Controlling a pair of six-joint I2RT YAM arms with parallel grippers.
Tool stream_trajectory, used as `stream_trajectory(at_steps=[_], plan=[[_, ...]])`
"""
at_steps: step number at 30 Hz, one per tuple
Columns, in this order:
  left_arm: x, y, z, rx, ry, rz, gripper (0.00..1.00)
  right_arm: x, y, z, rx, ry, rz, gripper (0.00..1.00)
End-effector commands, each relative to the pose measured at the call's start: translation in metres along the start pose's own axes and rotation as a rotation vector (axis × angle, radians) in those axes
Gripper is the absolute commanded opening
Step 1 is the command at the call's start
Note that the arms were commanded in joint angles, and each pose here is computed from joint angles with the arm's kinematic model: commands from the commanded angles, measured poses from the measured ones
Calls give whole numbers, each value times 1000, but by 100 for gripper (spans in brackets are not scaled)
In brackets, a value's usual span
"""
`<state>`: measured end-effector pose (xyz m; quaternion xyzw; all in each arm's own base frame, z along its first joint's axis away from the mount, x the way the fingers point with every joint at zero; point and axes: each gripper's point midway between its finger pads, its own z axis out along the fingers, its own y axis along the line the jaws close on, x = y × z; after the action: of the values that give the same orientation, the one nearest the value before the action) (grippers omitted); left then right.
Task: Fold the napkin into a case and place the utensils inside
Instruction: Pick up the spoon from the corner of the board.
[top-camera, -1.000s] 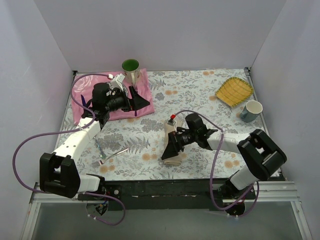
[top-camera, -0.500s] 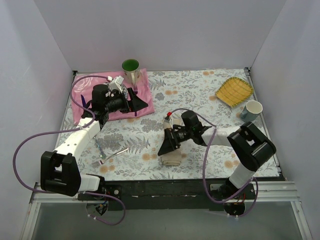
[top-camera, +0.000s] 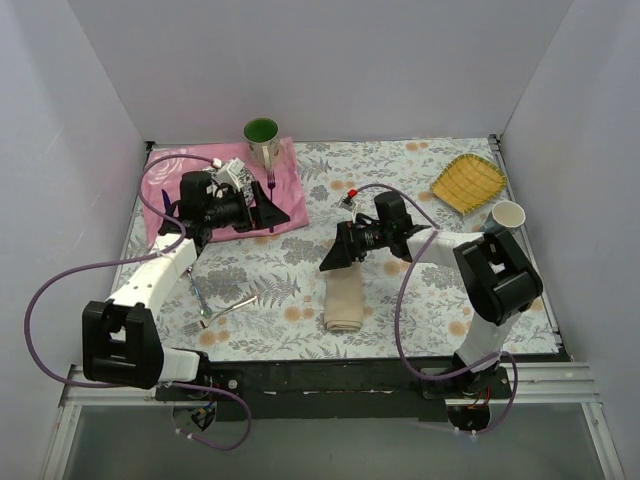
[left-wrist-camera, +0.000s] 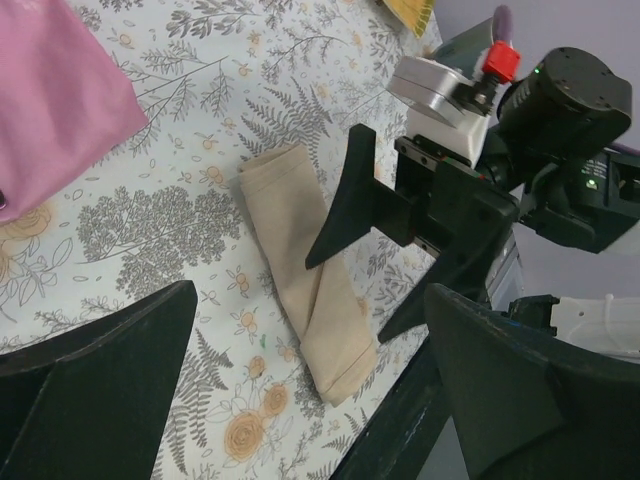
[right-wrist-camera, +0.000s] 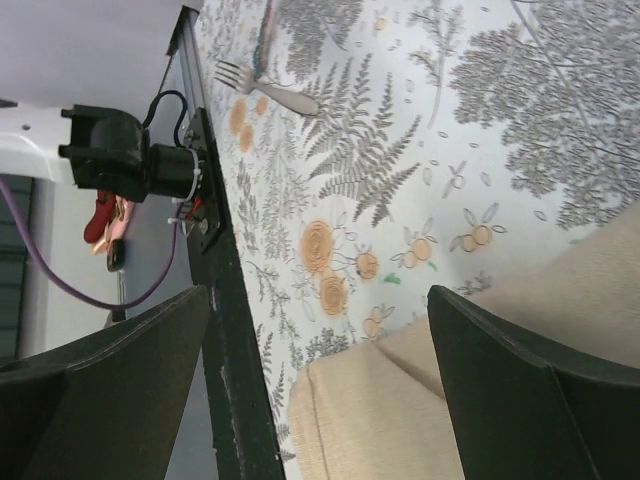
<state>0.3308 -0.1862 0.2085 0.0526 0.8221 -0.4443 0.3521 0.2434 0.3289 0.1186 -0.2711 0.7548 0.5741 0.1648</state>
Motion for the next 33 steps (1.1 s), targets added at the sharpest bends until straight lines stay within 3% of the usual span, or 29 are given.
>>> stream_trajectory(at_steps=[1,7,10,11,12,13,15,16,17,19,22,24,25,26,29,32,33], plan=[[-11,-1,-14,-21,-12,48,98,-22,-17,3,4,-41,-44,99],[-13,44,-40,-142,-4,-78,98,-17,-39,9,5,-51,42,99],[-11,67,-61,-217,23,-32,98,-17,-40,11,-9,-49,50,99],[-6,72,-65,-241,54,11,95,-19,-38,10,-16,-47,53,99],[-7,76,-71,-244,98,190,90,-25,-30,8,-29,-48,36,99],[12,84,-79,-278,187,206,78,-35,-22,7,-38,-54,14,99],[26,101,-93,-325,299,384,65,-42,-8,-1,-23,-36,-33,99],[45,107,-103,-342,379,391,57,-47,-2,-3,-12,-33,-60,99],[55,112,-112,-360,432,450,54,-61,8,-8,1,-50,-154,99],[77,118,-124,-346,518,554,52,-58,12,-15,41,-18,-157,99],[83,127,-137,-427,529,624,46,-55,19,-30,109,13,-237,99],[86,142,-147,-542,535,580,38,-58,25,-38,146,7,-295,99],[82,144,-147,-604,490,490,35,-53,25,-42,168,23,-276,99],[77,144,-150,-635,466,446,35,-56,28,-47,194,16,-292,99],[68,135,-151,-673,341,306,57,-58,33,-58,256,5,-303,99],[61,143,-150,-748,254,212,61,-52,24,-69,349,6,-344,99],[63,162,-155,-830,264,166,59,-48,21,-71,364,1,-336,99]])
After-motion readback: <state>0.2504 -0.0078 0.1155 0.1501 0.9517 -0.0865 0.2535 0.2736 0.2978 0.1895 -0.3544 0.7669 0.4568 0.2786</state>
